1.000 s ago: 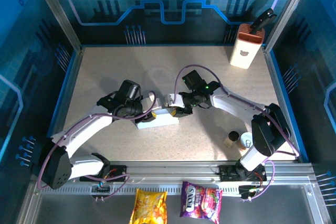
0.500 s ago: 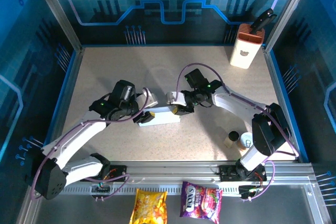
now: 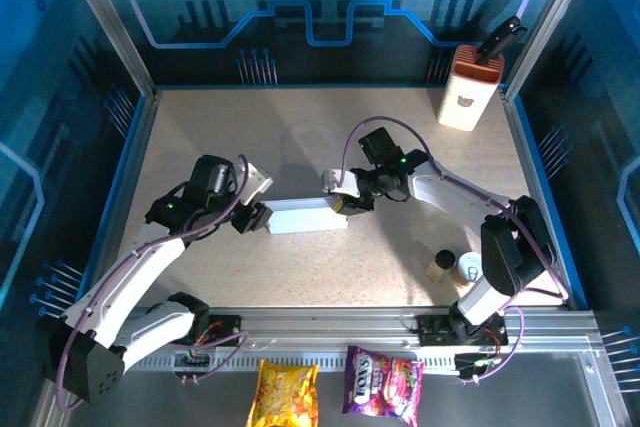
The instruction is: Fold the paper box
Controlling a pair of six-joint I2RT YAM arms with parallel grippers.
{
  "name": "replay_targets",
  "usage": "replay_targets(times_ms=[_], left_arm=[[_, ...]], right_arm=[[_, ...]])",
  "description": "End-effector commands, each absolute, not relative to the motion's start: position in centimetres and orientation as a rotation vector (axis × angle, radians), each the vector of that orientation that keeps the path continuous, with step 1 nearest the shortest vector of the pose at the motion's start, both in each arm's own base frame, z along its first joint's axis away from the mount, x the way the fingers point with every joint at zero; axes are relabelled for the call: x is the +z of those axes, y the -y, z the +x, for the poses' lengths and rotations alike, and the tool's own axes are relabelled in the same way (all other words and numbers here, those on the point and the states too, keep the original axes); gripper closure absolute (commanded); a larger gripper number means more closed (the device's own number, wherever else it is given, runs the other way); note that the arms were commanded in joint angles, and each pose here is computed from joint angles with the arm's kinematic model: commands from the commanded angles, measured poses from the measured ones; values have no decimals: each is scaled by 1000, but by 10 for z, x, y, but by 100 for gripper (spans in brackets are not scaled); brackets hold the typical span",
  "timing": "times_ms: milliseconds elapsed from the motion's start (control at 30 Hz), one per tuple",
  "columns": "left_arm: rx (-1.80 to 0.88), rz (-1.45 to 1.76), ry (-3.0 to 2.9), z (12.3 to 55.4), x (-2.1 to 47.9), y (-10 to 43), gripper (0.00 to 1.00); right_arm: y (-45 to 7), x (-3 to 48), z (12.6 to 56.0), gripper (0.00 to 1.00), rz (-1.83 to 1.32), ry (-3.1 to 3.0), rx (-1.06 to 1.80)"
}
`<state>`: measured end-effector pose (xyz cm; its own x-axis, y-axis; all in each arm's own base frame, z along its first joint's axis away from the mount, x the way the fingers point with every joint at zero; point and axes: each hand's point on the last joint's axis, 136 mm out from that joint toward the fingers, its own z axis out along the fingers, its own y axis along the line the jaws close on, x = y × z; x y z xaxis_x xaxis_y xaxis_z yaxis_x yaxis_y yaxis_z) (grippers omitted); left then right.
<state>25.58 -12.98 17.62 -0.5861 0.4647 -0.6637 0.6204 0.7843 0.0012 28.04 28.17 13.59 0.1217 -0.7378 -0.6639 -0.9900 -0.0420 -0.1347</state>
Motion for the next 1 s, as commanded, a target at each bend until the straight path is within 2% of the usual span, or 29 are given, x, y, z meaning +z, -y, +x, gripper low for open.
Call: replay_targets(times_ms=[0,400,733,967], left_arm=[[-366,774,-2328,257,176,131,49],[-440,763,-2376,271,171,137,70],[-487,716,-2412,268,170,139,77],[-435,666,-2458,271,163,130,71]], right_arm=[[-277,138,280,69,-1820,-1691,599],[-277,136,279,70,-1823,-1700,609],[-277,135,279,71,-1825,-1707,609],[-277,135,279,71,-1827,-1709,609]])
